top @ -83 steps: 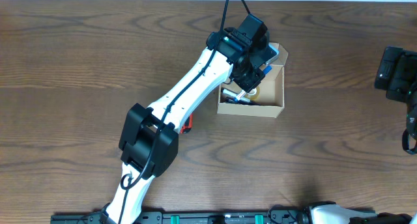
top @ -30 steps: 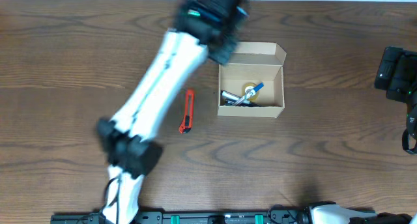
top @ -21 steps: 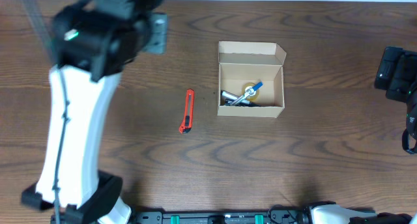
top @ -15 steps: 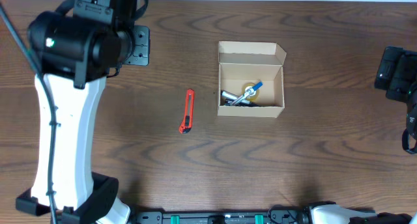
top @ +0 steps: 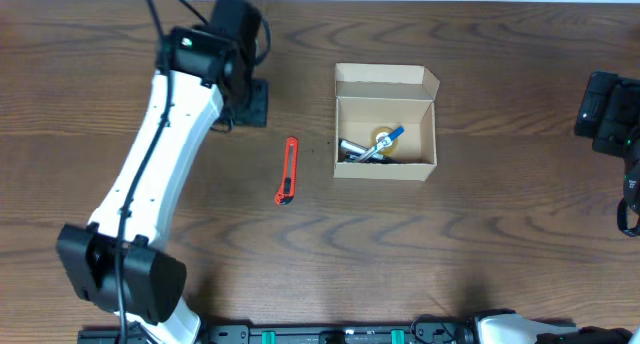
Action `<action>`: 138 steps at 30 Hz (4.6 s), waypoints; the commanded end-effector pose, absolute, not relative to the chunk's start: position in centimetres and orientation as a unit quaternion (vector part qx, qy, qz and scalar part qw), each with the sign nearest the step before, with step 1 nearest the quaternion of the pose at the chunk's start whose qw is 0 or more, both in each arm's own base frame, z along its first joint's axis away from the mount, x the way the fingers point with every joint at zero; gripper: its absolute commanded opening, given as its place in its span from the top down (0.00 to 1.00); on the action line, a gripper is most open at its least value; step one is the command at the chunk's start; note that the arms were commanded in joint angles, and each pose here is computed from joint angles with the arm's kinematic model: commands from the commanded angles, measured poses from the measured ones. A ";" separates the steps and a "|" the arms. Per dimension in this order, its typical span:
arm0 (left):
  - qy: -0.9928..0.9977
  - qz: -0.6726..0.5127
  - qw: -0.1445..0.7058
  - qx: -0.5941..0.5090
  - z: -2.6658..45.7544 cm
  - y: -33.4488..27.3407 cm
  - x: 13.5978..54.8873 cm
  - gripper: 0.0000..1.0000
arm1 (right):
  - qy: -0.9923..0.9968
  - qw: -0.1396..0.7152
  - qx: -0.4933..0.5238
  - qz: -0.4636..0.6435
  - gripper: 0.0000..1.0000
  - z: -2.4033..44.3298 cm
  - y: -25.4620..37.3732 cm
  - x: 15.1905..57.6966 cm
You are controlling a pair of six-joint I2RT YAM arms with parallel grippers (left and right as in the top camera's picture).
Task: Pack container
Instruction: 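Move the left gripper back over the orange box cutter, then lower the left gripper and grasp the orange box cutter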
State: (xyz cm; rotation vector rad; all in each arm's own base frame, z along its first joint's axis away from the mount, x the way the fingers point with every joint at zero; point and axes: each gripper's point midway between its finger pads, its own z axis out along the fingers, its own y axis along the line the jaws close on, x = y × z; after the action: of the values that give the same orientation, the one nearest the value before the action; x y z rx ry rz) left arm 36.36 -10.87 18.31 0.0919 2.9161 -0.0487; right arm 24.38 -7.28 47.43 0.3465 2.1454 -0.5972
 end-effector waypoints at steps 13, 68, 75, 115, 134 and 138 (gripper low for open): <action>0.992 -0.121 0.027 0.029 9.6 -14.8 32.8 0.47 | 0.857 0.429 0.148 -0.243 0.01 47.5 -7.6 24.3; 0.994 -0.040 0.060 0.079 2.0 -19.2 31.0 0.43 | 0.857 0.429 0.148 -0.243 0.01 47.5 -7.6 24.3; 0.996 -0.032 0.047 0.072 0.4 -19.0 31.1 0.45 | 0.857 0.429 0.148 -0.243 0.01 47.5 -7.6 24.3; 0.997 -0.011 0.069 0.046 0.6 -16.9 33.0 0.47 | 0.857 0.429 0.148 -0.243 0.01 47.5 -7.6 24.3; 0.998 -0.004 0.051 0.046 -1.1 -16.8 32.7 0.49 | 0.857 0.429 0.148 -0.243 0.01 47.5 -7.6 24.3; 0.998 -0.004 0.051 0.046 -1.1 -16.8 32.7 0.77 | 0.857 0.429 0.148 -0.243 0.01 47.5 -7.6 24.3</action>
State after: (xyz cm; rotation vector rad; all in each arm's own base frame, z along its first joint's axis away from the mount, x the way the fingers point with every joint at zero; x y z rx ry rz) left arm 32.57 -17.12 -0.36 0.1506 3.0277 -0.0478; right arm 24.42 -7.27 47.42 0.3458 2.1460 -0.5972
